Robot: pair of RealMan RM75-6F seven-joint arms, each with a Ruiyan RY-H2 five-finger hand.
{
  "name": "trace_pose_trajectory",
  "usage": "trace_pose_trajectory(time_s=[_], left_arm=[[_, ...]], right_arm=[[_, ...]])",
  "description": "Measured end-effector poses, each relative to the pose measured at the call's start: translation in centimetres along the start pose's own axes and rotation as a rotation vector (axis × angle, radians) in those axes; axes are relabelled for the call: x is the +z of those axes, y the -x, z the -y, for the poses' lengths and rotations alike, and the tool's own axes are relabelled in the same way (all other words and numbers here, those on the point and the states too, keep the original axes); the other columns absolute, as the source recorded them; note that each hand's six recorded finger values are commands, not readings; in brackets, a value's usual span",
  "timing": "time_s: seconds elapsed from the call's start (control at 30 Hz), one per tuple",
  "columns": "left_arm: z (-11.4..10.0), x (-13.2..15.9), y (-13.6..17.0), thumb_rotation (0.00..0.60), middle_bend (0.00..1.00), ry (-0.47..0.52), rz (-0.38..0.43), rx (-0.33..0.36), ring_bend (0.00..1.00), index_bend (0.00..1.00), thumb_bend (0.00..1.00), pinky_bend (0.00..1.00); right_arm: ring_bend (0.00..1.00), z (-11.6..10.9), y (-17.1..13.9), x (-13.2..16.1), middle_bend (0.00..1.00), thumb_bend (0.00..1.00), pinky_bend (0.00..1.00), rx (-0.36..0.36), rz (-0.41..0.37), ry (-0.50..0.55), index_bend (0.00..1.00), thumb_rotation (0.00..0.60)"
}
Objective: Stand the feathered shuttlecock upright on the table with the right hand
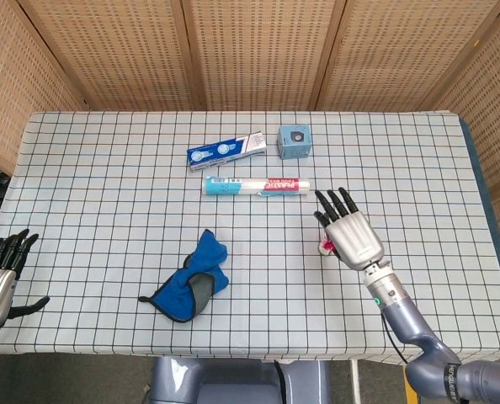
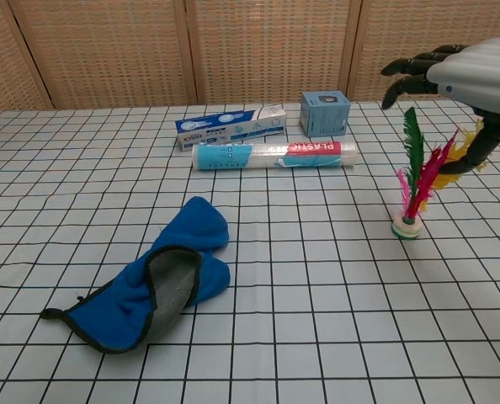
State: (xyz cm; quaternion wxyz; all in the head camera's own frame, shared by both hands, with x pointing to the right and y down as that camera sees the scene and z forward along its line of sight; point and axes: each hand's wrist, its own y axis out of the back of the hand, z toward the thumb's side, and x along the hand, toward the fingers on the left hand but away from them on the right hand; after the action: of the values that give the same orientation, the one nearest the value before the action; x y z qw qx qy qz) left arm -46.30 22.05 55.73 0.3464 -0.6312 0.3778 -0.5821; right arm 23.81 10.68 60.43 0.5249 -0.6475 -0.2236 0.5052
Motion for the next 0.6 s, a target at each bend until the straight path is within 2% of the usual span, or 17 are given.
trace_pose_trajectory(time_s=[0.17, 0.33, 0.47, 0.6], left_arm=[[-0.3, 0.1, 0.2, 0.600, 0.00, 0.009, 0.008, 0.008, 0.00, 0.00, 0.00, 0.00], [-0.7, 0.3, 0.6, 0.600, 0.00, 0.019, 0.025, 0.020, 0.00, 0.00, 0.00, 0.00], [-0.9, 0.6, 1.1, 0.600, 0.00, 0.020, 0.047, 0.029, 0.00, 0.00, 0.00, 0.00], [-1.2, 1.0, 1.8, 0.600, 0.00, 0.023, 0.066, 0.043, 0.00, 0.00, 0.00, 0.00]], right_arm=[[0.00, -1.7, -1.4, -1.4, 0.00, 0.00, 0.00, -0.059, 0.011, 0.040, 0.00, 0.600], [0.00, -2.7, -4.3, -4.0, 0.00, 0.00, 0.00, -0.127, 0.061, 0.148, 0.00, 0.600], [0.00, -2.3, -7.5, -6.5, 0.00, 0.00, 0.00, -0.164, 0.110, 0.257, 0.00, 0.600], [0.00, -0.9, -12.2, -9.4, 0.00, 0.00, 0.00, -0.177, 0.184, 0.329, 0.00, 0.600]])
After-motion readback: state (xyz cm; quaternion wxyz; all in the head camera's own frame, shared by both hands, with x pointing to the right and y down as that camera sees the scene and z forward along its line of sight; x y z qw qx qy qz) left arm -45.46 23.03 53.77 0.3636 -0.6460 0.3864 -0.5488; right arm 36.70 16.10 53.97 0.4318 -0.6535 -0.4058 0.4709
